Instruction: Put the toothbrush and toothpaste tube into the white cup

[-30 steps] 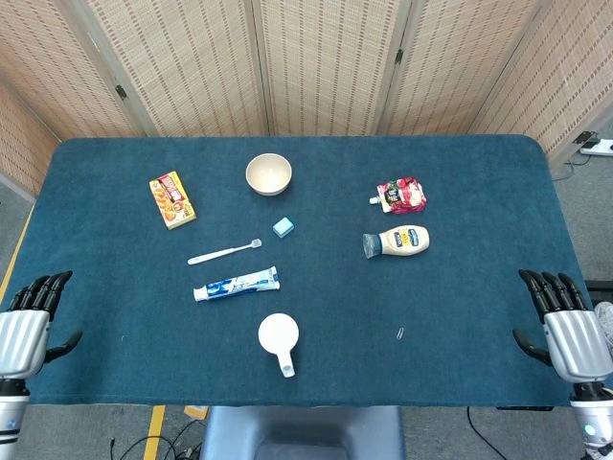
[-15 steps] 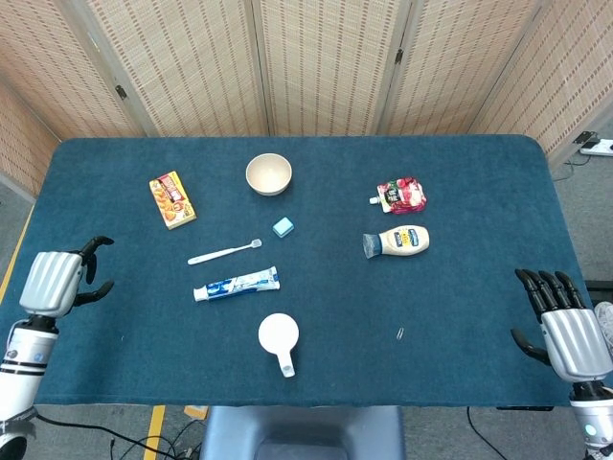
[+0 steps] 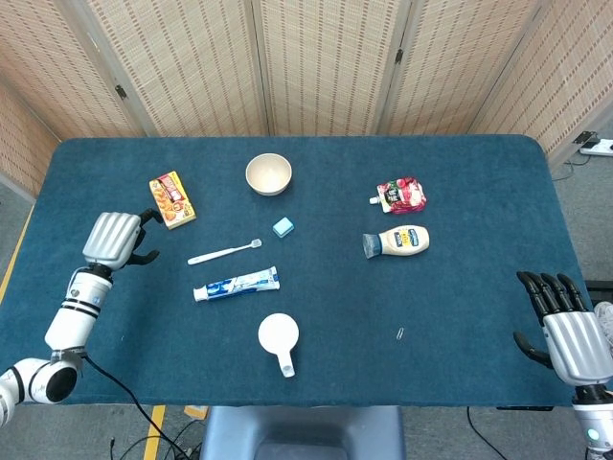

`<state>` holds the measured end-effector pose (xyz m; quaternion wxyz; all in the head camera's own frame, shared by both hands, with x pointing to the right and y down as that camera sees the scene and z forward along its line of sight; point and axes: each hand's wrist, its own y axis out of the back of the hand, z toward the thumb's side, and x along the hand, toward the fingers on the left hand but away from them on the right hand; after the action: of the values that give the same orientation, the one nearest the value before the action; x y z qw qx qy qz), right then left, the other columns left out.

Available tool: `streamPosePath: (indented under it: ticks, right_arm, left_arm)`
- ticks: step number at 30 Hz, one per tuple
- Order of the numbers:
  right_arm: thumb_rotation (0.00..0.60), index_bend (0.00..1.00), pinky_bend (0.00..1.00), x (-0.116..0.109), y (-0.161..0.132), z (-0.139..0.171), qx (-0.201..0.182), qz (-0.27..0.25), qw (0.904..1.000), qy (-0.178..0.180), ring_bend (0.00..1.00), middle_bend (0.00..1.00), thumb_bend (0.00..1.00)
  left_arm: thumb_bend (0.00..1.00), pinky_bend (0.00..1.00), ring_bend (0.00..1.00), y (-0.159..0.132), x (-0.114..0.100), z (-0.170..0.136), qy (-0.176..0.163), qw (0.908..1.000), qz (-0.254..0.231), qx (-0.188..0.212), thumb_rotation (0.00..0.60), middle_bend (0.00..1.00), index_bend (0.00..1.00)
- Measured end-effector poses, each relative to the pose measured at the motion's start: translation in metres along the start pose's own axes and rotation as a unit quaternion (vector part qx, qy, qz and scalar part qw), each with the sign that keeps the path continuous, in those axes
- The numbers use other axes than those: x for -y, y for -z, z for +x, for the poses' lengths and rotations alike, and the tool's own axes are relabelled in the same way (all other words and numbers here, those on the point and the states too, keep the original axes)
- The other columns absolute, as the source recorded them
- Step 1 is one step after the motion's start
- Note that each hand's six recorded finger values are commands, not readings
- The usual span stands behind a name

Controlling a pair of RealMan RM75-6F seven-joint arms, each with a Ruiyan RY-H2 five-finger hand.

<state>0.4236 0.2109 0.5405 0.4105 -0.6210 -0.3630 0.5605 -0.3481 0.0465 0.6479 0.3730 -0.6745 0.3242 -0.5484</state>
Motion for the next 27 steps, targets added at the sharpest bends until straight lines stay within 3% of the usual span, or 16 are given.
streamPosePath:
  ticks: [12, 27]
  right_arm:
    - [0.600, 0.00, 0.10, -0.003, -0.001, -0.003, -0.002, 0.002, 1.0000, -0.002, 0.10, 0.14, 0.17]
    - [0.600, 0.00, 0.10, -0.003, 0.001, -0.005, 0.000, 0.001, 1.0000, -0.005, 0.10, 0.14, 0.17]
  left_arm:
    - [0.26, 1.00, 0.96, -0.029, 0.037, 0.043, 0.054, 0.9983, -0.012, -0.020, 0.600, 1.00, 0.46]
    - [0.26, 1.00, 0.97, -0.069, 0.077, 0.064, 0.093, 0.9950, 0.008, -0.036, 0.600, 1.00, 0.51]
